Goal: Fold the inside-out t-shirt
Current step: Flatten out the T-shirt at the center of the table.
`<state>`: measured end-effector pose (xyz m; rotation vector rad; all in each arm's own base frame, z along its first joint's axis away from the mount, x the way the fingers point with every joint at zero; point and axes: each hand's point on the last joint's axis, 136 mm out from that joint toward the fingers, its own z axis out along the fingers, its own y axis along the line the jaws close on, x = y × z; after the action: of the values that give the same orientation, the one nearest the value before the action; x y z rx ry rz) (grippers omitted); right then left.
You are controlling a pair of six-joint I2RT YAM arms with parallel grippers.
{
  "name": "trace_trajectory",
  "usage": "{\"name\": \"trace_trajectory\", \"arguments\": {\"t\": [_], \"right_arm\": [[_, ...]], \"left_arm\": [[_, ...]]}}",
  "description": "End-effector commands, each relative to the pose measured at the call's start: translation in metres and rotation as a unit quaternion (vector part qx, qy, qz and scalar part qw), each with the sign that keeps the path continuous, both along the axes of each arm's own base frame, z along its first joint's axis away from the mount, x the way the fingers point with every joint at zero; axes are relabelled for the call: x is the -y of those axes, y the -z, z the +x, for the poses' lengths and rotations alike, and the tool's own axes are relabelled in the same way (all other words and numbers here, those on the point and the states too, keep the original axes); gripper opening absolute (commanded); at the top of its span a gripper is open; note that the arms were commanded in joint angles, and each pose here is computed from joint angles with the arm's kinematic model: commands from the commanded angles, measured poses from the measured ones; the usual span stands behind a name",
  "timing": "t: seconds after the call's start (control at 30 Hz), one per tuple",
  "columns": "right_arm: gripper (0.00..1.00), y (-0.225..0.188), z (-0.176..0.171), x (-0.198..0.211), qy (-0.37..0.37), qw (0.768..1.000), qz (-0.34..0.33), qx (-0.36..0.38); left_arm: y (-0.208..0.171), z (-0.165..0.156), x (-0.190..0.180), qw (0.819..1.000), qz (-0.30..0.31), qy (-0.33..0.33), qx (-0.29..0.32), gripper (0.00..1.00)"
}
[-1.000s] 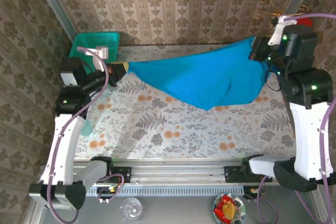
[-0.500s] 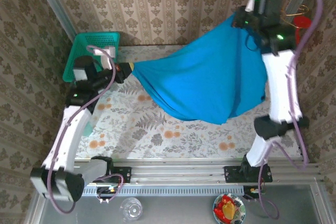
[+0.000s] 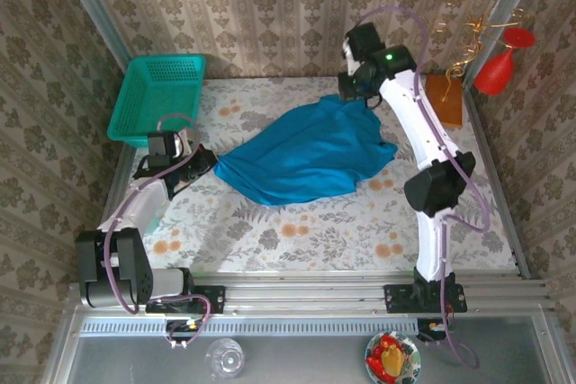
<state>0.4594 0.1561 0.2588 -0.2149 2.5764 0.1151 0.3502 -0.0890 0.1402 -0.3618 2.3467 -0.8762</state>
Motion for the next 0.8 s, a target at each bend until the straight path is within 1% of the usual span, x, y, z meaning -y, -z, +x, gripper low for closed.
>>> {"name": "trace_trajectory", "arguments": {"t": [0.0, 0.07, 0.2, 0.23, 0.3, 0.43, 0.6, 0.67, 0.77], "right_arm": [[0.25, -0.003, -0.029, -0.017, -0.030, 0.999, 0.035, 0.022], [0.25, 0.020, -0.048, -0.019, -0.027, 0.999, 0.038, -0.002], [0.27, 0.073, -0.086, -0.009, 0.004, 0.998, 0.047, -0.047], [0.29, 0.086, -0.093, -0.006, 0.014, 0.997, 0.051, -0.054], [0.36, 0.118, -0.108, 0.003, 0.034, 0.995, 0.055, -0.073], [0.40, 0.165, -0.121, 0.012, 0.068, 0.989, 0.083, -0.104], [0.43, 0.208, -0.119, 0.006, 0.087, 0.981, 0.120, -0.126], [0.41, 0.218, -0.117, 0.003, 0.090, 0.978, 0.127, -0.136], [0.27, 0.216, -0.113, 0.002, 0.093, 0.978, 0.131, -0.131]], "left_arm": [[-0.010, -0.002, -0.005, 1.000, 0.007, -0.007, 0.024, 0.02], [-0.011, -0.007, -0.006, 1.000, 0.012, -0.008, 0.024, 0.03], [-0.010, -0.017, -0.008, 0.999, 0.023, -0.007, 0.023, 0.05], [-0.008, -0.020, -0.008, 0.999, 0.024, -0.007, 0.022, 0.04], [-0.004, -0.024, -0.009, 1.000, 0.025, -0.006, 0.018, 0.04], [0.005, -0.028, -0.007, 1.000, 0.023, -0.002, 0.009, 0.03], [0.008, -0.030, -0.006, 1.000, 0.019, 0.001, 0.006, 0.02], [0.007, -0.030, -0.006, 1.000, 0.017, 0.000, 0.007, 0.02], [0.003, -0.030, -0.005, 1.000, 0.014, -0.002, 0.012, 0.01]]}}
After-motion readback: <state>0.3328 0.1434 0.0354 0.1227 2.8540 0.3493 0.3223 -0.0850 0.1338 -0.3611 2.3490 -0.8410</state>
